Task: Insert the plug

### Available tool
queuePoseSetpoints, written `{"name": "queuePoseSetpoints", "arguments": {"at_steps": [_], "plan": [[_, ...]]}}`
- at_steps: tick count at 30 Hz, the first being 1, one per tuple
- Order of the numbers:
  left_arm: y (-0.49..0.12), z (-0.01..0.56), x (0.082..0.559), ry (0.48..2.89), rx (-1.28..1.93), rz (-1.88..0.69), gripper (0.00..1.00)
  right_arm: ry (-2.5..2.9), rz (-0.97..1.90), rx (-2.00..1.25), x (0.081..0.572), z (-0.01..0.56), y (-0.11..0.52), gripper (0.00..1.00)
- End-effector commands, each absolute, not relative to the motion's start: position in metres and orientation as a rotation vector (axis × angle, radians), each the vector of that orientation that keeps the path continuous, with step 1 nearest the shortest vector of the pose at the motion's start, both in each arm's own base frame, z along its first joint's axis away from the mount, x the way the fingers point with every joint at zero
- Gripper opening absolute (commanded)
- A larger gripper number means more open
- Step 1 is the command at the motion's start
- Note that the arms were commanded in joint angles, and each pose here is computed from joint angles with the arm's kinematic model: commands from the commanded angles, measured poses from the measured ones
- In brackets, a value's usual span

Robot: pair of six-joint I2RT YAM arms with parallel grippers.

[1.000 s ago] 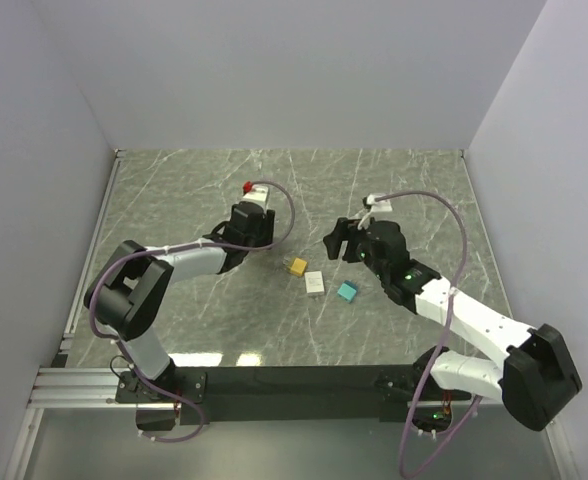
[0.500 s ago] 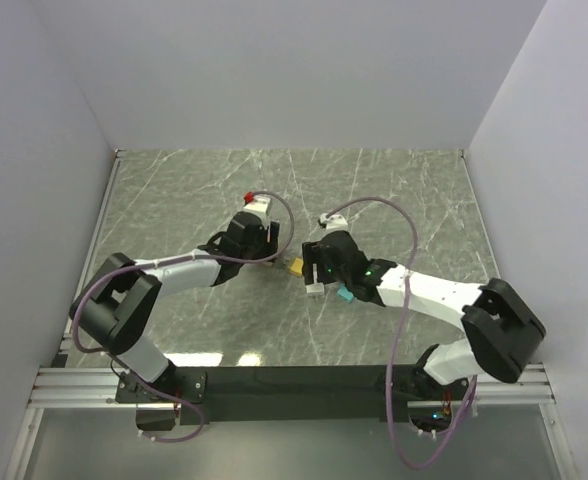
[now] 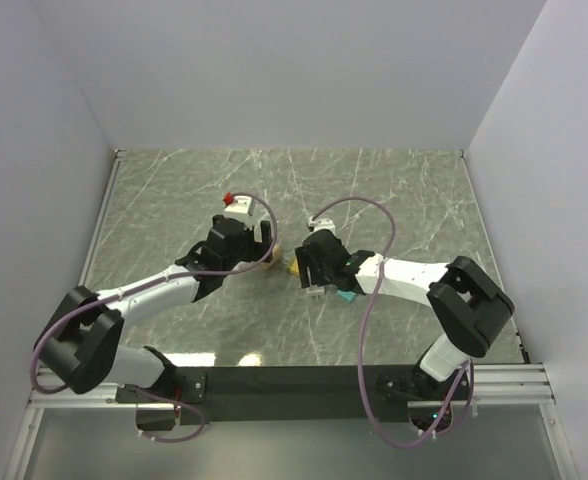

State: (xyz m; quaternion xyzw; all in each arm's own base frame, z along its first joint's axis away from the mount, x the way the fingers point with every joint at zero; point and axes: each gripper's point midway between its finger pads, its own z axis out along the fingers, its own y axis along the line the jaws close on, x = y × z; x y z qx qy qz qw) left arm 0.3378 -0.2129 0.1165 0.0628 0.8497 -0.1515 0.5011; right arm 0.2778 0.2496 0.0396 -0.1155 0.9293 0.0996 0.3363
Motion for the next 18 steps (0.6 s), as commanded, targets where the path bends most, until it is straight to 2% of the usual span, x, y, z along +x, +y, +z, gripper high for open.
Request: {"name": "queuePoseSetpoints", "arguments": {"at_steps": [1,6,8,9,11,12,14,15,18], "plan": [[-0.212,0.142,0.338,1.959,0.096,-0.409,0.96,2.428,0.246,-0.29,0.283,0.042,0.255,0.76],[-0.211,0.157,0.331,1.911,0.092,-0.455,0.95,2.46,0.241,-0.326,0.282,0.03,0.26,0.72],[-0.212,0.164,0.329,1.886,0.091,-0.478,0.94,2.47,0.239,-0.334,0.285,0.028,0.263,0.63],[-0.211,0.162,0.326,1.881,0.094,-0.479,0.93,2.48,0.23,-0.337,0.286,0.024,0.265,0.52],[-0.209,0.172,0.323,1.838,0.081,-0.488,0.93,2.486,0.223,-0.34,0.286,0.023,0.266,0.38],[-0.208,0.172,0.319,1.825,0.081,-0.496,0.93,2.479,0.229,-0.332,0.289,0.026,0.266,0.23],[-0.208,0.182,0.315,1.789,0.08,-0.523,0.93,2.461,0.231,-0.321,0.291,0.034,0.266,0.05],[-0.209,0.184,0.313,1.775,0.085,-0.536,0.93,2.434,0.247,-0.312,0.294,0.046,0.268,0.0],[-0.212,0.193,0.308,1.744,0.105,-0.581,0.93,2.357,0.275,-0.292,0.302,0.078,0.27,0.0]]}}
